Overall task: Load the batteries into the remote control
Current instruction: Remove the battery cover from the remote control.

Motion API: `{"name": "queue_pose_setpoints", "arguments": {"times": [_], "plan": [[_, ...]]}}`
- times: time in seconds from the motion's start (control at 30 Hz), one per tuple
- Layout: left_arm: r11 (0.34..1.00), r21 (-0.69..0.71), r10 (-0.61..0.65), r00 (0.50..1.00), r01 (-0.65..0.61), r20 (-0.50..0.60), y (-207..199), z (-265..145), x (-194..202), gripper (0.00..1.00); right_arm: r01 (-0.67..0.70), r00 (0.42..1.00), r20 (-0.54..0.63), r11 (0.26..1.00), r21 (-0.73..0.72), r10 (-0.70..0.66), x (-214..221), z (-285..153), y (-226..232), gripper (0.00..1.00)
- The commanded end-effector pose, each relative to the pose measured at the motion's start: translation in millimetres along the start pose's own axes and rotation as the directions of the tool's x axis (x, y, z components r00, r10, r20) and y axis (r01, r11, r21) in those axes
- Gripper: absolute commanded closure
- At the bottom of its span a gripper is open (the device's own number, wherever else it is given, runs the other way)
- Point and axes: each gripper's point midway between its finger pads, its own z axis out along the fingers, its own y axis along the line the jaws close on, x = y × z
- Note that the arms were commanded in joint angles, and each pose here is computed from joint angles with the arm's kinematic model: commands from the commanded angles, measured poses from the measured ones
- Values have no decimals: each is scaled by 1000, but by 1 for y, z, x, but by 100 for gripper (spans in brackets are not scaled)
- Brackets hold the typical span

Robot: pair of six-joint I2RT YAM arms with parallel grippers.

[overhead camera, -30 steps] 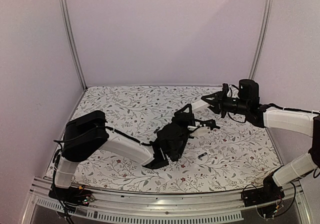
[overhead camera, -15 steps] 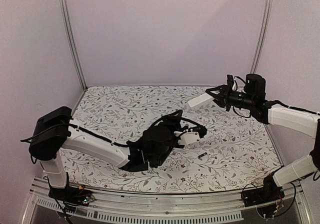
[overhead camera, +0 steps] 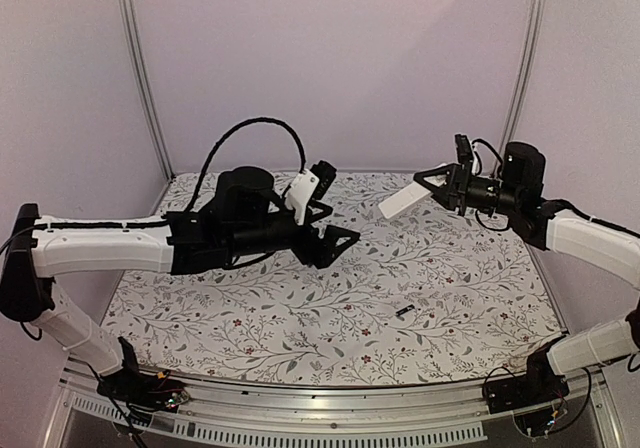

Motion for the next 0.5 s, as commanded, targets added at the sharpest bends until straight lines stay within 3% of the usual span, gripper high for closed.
{"name": "queue_pose_setpoints", "arguments": {"times": [0.0, 0.27, 0.47], "plan": [[874, 254, -397, 910, 415, -121, -35, -8, 7, 13, 95, 993, -61, 993, -64, -99, 21, 5, 15, 100], [614, 336, -710, 686, 714, -159, -44, 10, 5, 18, 142, 986, -78, 987, -68, -148, 39, 14, 20, 100], [543, 344, -775, 615, 766, -147, -44, 24, 7, 23, 158, 983, -85, 984, -80, -164, 47, 20, 25, 100]]}}
